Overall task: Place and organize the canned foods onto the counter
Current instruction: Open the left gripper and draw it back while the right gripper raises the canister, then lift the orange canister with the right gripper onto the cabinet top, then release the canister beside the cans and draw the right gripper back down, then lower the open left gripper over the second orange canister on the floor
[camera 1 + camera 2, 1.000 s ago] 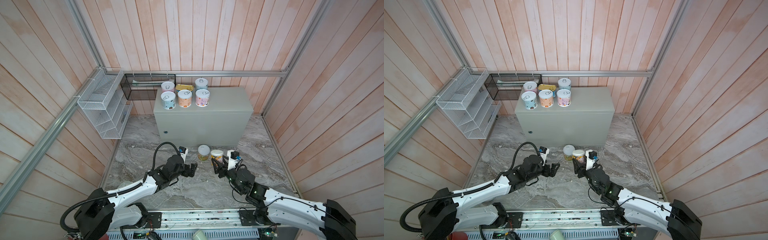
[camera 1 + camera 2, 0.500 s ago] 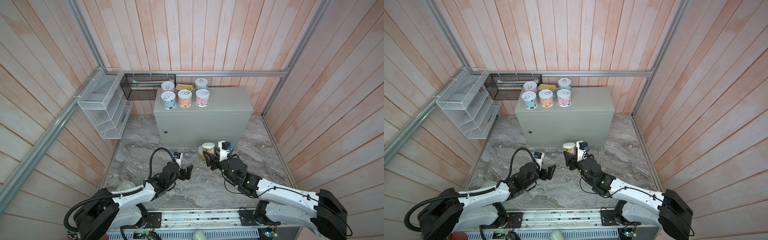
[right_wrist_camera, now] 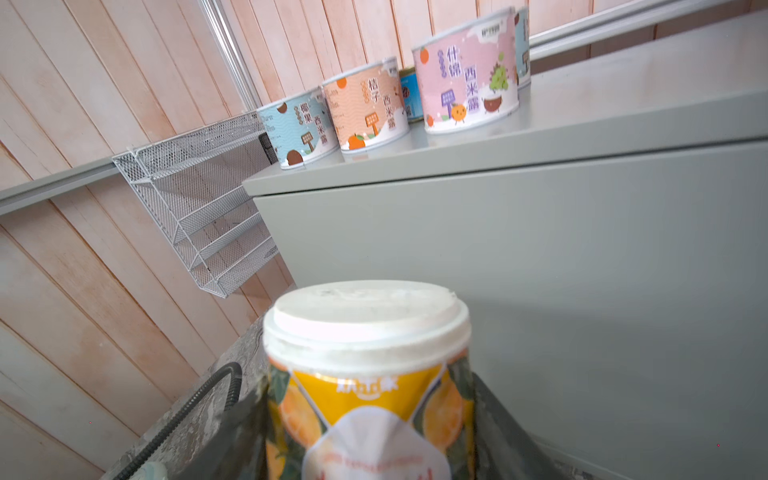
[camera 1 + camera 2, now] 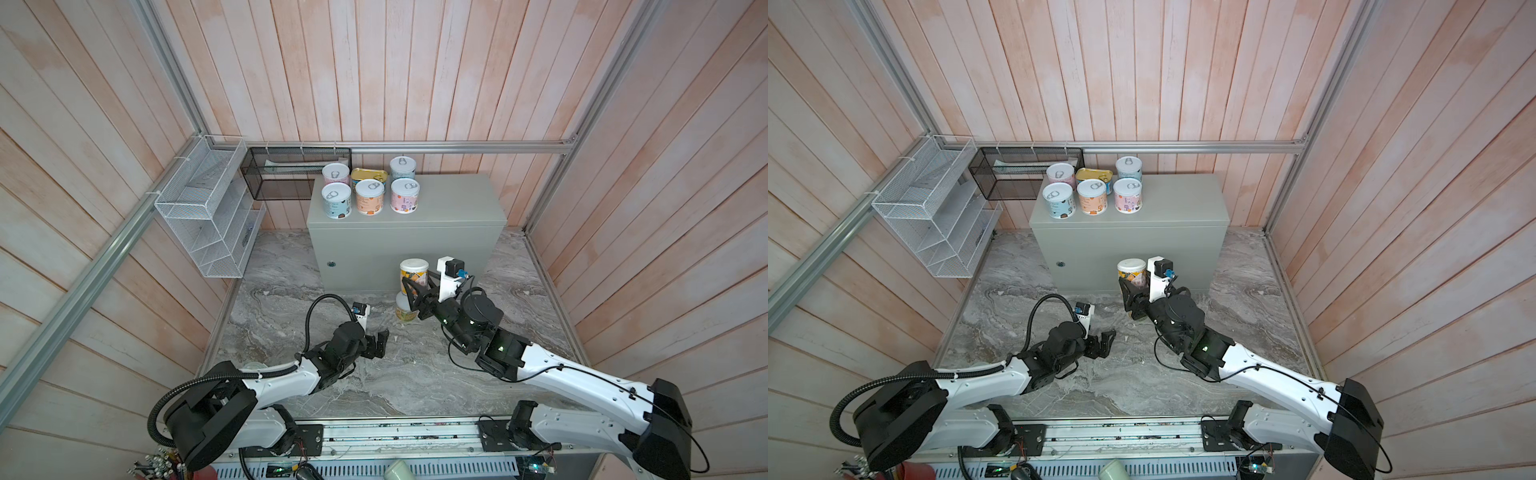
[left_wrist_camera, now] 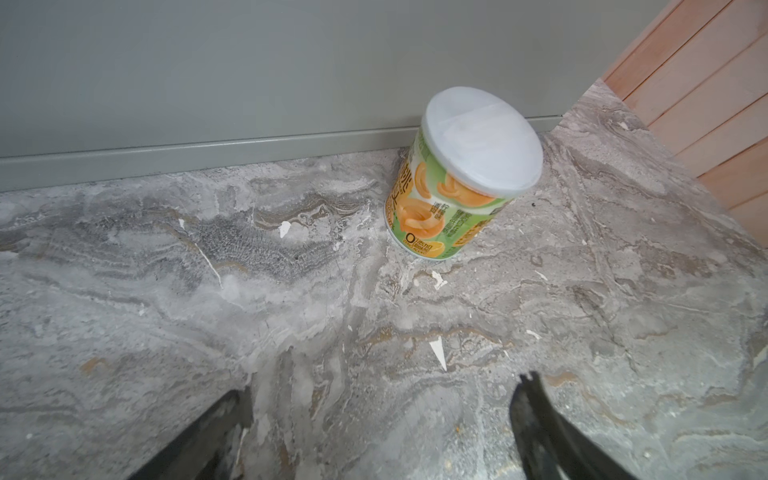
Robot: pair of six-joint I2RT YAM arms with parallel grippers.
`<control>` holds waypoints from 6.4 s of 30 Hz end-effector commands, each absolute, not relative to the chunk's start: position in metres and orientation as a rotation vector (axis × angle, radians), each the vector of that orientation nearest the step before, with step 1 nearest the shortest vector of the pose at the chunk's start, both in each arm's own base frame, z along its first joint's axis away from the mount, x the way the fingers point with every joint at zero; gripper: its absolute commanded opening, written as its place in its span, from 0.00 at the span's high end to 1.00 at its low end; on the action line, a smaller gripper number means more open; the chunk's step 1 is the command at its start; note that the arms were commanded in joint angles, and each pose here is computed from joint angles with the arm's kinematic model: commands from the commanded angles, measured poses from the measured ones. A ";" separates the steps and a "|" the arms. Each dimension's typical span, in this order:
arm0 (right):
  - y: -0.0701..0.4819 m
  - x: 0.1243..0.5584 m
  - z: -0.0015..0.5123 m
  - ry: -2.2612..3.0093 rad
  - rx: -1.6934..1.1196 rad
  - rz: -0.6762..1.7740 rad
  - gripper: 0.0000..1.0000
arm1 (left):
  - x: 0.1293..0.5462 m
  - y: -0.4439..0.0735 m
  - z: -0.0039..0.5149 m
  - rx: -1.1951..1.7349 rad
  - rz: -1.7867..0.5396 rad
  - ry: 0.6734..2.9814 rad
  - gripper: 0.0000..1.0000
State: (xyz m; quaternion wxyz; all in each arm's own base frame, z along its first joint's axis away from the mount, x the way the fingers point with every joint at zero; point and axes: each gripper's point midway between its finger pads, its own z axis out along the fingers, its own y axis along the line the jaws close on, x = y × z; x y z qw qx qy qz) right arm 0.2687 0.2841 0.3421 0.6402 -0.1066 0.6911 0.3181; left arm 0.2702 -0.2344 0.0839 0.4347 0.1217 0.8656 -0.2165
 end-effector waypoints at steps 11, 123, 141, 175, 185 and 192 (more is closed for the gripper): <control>0.219 0.338 0.475 1.384 -0.058 0.515 0.40 | 0.278 -0.239 0.087 0.289 -0.544 2.169 0.00; 0.137 0.239 0.186 1.589 -0.077 0.738 0.02 | 0.307 -0.294 0.102 0.460 -0.566 2.314 0.00; 0.122 0.236 0.147 1.623 0.007 0.708 0.02 | 0.350 -0.316 0.100 0.487 -0.410 2.345 0.00; 0.128 0.233 0.145 1.625 -0.032 0.743 0.02 | 0.362 -0.357 0.087 0.645 -0.201 2.285 0.12; 0.127 0.233 0.146 1.623 -0.023 0.741 0.02 | 0.357 -0.347 0.084 0.629 -0.173 2.289 0.27; 0.131 0.230 0.148 1.616 -0.054 0.765 0.02 | 0.353 -0.346 0.091 0.632 -0.176 2.273 0.34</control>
